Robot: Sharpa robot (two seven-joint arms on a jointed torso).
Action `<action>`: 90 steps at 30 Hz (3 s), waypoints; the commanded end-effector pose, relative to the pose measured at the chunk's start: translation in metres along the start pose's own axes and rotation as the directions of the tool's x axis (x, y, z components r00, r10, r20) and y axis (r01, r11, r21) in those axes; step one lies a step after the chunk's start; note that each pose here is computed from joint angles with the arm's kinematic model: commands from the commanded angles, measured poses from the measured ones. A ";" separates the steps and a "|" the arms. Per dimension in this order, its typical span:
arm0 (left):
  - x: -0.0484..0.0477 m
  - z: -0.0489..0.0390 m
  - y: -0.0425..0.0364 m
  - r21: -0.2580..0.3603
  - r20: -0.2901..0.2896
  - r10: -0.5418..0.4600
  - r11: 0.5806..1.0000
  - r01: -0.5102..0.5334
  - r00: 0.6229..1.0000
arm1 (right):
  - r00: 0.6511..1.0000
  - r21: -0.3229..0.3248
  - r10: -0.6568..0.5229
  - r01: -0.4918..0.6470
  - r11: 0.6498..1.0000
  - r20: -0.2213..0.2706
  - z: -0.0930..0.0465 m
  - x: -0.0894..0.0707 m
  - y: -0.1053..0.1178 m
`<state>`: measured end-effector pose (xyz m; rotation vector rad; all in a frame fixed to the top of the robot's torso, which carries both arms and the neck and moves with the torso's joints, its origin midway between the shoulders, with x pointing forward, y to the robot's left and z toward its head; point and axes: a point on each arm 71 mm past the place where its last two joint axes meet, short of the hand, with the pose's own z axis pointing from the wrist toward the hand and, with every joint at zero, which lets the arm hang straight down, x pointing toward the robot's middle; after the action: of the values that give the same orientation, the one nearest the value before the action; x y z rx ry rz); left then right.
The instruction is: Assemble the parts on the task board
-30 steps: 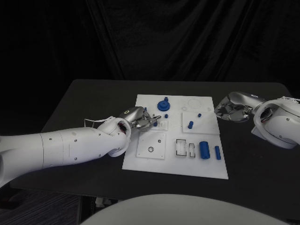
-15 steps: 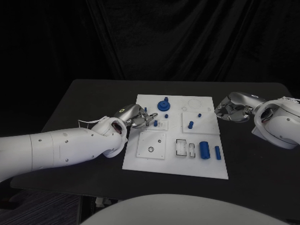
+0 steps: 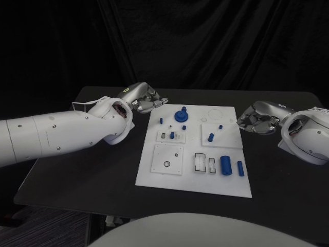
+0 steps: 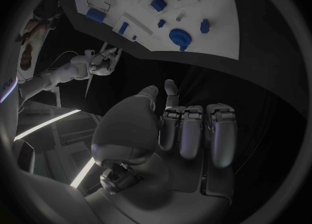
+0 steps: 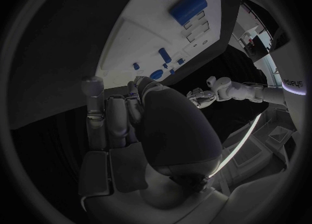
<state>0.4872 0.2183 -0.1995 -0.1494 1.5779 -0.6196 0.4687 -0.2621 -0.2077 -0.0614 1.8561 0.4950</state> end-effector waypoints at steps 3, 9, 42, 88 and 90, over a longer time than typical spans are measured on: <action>-0.0037 0.0112 0.0089 -0.079 -0.163 0.007 0.997 -0.021 0.987 | 0.998 -0.043 0.013 -0.011 0.999 0.059 0.000 -0.003 0.004; -0.0020 0.0329 0.0213 -0.203 -0.292 -0.078 0.979 0.018 0.953 | 0.998 -0.054 0.019 -0.016 0.998 0.067 -0.001 -0.004 0.005; 0.0219 0.0745 0.0276 -0.366 -0.564 -0.066 0.914 -0.177 0.823 | 0.998 -0.063 0.020 -0.016 0.998 0.053 -0.001 -0.002 0.008; 0.0329 0.0865 0.0189 -0.335 -0.597 -0.058 0.924 -0.183 0.800 | 0.993 -0.132 0.058 -0.043 0.990 0.107 0.002 -0.005 0.015; 0.0333 0.0868 0.0191 -0.336 -0.597 -0.058 0.924 -0.184 0.800 | 0.992 -0.135 0.059 -0.043 0.990 0.111 0.002 -0.006 0.014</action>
<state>0.5722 0.1963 -0.2345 -0.2193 2.2982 -0.2831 0.4685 -0.2492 -0.2008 -0.0771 1.7513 0.6257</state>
